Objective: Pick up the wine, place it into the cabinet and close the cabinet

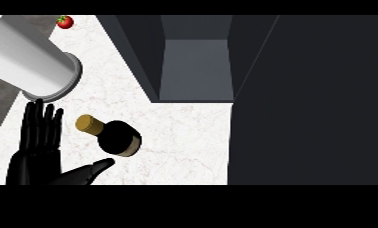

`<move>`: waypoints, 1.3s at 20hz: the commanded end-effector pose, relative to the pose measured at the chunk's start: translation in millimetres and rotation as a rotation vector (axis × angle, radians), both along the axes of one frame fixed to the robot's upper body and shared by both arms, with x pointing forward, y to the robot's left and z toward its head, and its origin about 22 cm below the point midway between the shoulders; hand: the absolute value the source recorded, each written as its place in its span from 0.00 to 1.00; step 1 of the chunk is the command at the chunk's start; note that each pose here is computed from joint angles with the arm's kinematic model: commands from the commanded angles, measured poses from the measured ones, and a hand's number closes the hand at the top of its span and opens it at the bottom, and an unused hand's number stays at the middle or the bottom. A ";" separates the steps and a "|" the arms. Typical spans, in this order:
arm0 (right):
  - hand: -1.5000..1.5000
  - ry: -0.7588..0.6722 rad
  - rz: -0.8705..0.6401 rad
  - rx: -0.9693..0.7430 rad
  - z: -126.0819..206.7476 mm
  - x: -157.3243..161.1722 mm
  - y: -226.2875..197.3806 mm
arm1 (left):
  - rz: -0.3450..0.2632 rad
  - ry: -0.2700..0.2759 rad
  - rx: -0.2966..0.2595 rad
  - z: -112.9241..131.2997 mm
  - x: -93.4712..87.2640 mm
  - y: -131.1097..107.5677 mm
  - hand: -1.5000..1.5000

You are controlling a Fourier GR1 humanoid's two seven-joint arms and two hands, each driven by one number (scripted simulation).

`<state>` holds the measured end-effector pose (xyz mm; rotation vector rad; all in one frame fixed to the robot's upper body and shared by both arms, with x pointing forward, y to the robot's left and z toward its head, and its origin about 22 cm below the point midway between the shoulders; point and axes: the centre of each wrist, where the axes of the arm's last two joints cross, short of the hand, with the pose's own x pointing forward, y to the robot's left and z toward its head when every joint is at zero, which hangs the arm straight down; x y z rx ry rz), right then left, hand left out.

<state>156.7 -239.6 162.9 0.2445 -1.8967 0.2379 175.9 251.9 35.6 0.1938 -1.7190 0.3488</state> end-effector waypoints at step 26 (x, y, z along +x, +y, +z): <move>0.00 -0.014 0.007 0.017 20.3 -25.3 6.0 | -0.054 0.109 -0.038 -115.3 13.3 28.8 0.00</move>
